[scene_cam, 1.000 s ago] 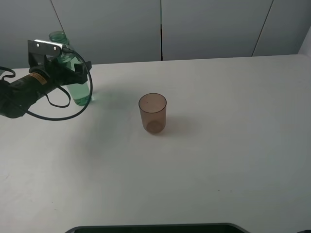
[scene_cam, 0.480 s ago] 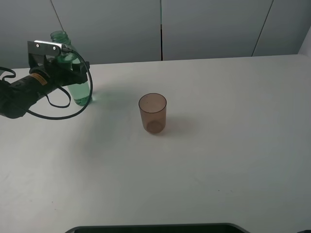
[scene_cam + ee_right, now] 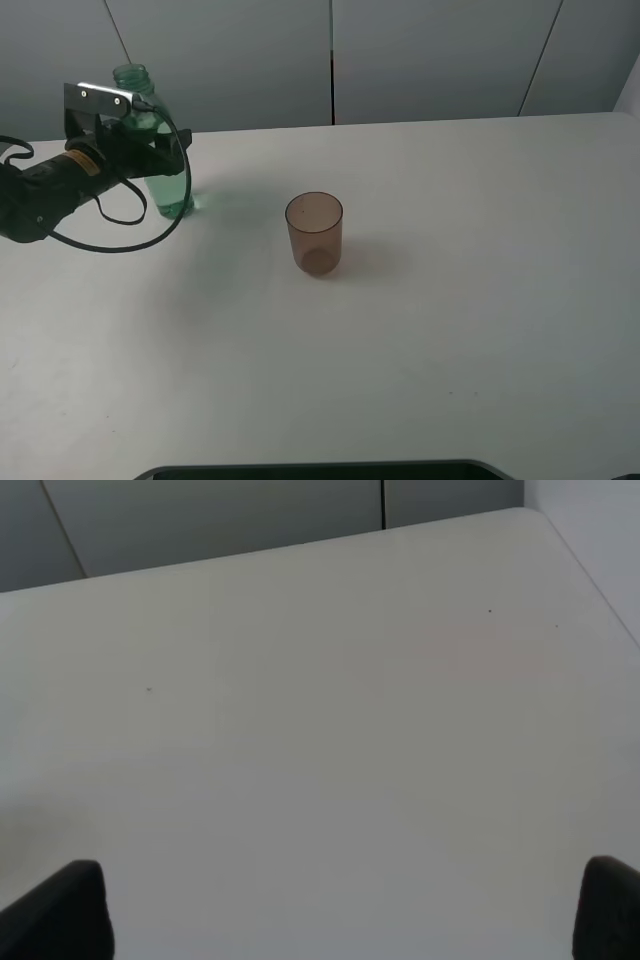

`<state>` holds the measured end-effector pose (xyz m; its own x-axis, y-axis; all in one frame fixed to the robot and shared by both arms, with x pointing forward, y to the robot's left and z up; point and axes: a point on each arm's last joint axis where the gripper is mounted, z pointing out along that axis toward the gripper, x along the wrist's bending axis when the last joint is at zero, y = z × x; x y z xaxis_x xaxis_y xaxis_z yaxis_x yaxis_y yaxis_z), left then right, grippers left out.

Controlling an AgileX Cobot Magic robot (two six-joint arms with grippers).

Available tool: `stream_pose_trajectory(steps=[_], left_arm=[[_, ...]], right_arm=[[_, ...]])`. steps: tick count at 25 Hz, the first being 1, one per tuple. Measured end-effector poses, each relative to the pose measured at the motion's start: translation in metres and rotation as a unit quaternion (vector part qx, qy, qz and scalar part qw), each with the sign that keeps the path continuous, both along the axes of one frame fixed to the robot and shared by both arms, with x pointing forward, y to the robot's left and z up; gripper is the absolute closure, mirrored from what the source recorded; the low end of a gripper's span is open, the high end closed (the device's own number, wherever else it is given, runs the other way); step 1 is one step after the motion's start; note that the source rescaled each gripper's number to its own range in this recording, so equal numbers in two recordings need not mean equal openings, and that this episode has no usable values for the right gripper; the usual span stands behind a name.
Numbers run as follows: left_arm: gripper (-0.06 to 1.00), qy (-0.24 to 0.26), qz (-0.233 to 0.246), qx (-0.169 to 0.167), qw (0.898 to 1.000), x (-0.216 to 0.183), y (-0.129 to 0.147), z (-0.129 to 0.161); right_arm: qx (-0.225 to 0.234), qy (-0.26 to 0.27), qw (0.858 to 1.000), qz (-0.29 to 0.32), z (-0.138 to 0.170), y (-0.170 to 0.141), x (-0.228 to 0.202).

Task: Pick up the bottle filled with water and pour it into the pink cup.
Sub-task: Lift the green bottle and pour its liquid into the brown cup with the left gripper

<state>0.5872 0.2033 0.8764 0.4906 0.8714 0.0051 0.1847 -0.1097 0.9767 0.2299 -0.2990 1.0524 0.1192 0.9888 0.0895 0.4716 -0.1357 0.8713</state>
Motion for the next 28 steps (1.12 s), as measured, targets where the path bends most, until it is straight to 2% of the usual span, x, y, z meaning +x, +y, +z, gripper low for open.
stream_pose_trajectory(steps=[6,13,18,22,24,28], left_arm=[[0.94,0.004,-0.05,0.05,0.998,0.004,-0.008,0.019],[0.94,-0.047,-0.099,0.101,0.989,0.018,-0.03,0.064],[0.94,-0.079,-0.164,0.156,0.971,0.022,-0.059,0.078],[0.94,-0.112,-0.198,0.169,0.959,0.021,-0.081,0.09],[0.94,-0.135,-0.216,0.187,0.949,0.018,-0.091,0.092],[0.94,-0.163,-0.246,0.245,0.923,0.01,-0.106,0.086]], right_arm=[[0.0,0.0,1.0,0.0,0.0,0.0,0.0],[0.0,0.0,1.0,0.0,0.0,0.0,0.0],[0.0,0.0,1.0,0.0,0.0,0.0,0.0],[0.0,0.0,1.0,0.0,0.0,0.0,0.0],[0.0,0.0,1.0,0.0,0.0,0.0,0.0],[0.0,0.0,1.0,0.0,0.0,0.0,0.0]])
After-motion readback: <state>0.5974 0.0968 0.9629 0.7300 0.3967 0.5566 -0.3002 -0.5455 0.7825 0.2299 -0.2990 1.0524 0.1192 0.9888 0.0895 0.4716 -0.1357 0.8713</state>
